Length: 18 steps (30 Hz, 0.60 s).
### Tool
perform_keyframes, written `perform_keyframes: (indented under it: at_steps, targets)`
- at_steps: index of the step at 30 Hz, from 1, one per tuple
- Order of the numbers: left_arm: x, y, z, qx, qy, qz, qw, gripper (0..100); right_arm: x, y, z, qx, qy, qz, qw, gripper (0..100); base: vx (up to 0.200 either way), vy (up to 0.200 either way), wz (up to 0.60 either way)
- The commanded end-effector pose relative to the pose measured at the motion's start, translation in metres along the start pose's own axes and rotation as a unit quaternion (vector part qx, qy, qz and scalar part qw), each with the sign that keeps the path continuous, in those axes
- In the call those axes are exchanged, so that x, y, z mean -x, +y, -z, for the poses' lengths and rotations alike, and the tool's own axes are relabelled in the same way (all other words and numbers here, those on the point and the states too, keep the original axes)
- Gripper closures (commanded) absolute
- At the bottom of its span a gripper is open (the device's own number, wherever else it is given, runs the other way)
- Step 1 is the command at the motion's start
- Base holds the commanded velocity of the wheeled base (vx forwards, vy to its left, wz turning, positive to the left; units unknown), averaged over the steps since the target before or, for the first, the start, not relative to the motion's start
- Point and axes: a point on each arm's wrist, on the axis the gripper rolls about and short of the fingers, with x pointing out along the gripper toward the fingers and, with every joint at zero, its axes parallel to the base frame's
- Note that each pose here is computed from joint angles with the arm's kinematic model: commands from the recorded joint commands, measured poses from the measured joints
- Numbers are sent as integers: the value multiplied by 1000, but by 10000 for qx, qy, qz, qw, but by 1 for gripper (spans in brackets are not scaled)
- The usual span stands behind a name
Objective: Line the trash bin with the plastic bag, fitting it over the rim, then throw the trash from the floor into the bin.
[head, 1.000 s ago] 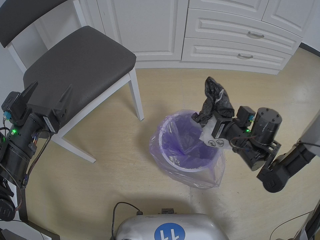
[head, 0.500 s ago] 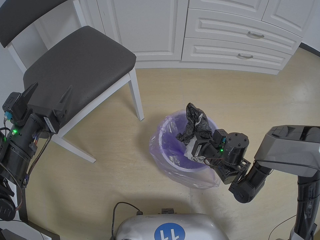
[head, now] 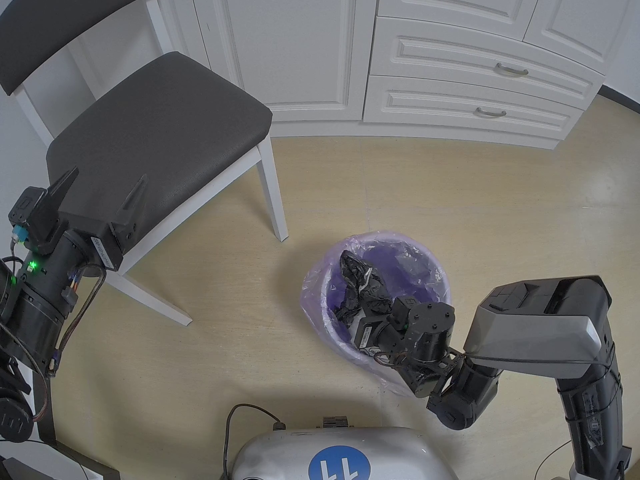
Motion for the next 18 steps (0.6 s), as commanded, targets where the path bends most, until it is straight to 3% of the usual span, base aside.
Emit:
perform_keyframes:
  at_steps: [1, 18]
  targets:
    - [0, -1, 2, -18, 43, 20, 10000, 0, 7, 19, -6, -143, -142, -222, 9995, 100, 0, 0, 0]
    - [-1, -2, 5, -44, 91, 35, 9999, 0, -18, -22, -36, -267, -681, 279, 9969, 100, 0, 0, 0]
